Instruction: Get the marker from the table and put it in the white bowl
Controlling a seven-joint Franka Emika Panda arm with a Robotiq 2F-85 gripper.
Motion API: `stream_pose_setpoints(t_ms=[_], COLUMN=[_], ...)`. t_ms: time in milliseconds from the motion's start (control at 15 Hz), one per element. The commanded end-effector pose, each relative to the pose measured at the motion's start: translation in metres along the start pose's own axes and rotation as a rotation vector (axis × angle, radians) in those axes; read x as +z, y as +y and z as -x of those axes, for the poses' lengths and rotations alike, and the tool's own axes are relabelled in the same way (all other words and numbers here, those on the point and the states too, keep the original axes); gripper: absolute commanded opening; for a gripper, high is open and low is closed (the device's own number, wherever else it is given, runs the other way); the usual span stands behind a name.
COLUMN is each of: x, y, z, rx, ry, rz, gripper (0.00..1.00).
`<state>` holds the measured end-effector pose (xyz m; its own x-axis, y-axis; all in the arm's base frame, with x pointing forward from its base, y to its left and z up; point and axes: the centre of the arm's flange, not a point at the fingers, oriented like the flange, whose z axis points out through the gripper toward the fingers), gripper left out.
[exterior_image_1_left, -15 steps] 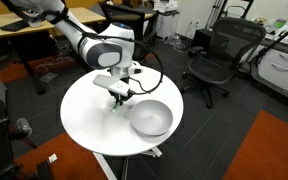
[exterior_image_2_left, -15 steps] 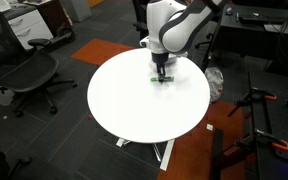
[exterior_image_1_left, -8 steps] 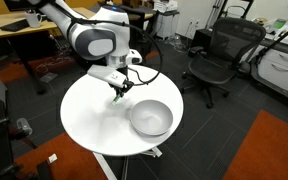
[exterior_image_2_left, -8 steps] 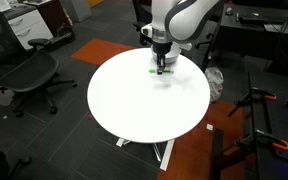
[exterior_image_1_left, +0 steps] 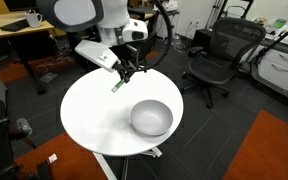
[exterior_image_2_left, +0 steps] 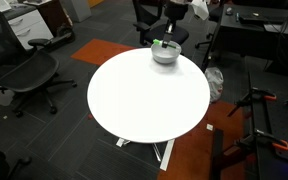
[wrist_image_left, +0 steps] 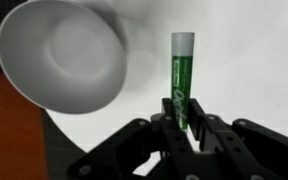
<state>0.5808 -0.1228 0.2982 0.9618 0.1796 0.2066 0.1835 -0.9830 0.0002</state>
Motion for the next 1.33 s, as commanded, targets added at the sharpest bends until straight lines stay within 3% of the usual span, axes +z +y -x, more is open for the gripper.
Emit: stream_pose_setpoints(t_ms=[0,467,800,1133,1267], x=[-0.037,-0.018,0.036,0.074,0.081], y=[0.032,0.108,0.128,0.137,0.140], z=[0.005,-0.012,-0.029,-0.024,-0.023], rx=[0.125,0.385,0.438,0.470,0.473], ry=[0.046,0.015,-0.030,-0.047,-0.051], rz=[-0.001,0.012,0.019,0.020,0.019], gripper=[0.05,0.05,0.05,0.05,0.45])
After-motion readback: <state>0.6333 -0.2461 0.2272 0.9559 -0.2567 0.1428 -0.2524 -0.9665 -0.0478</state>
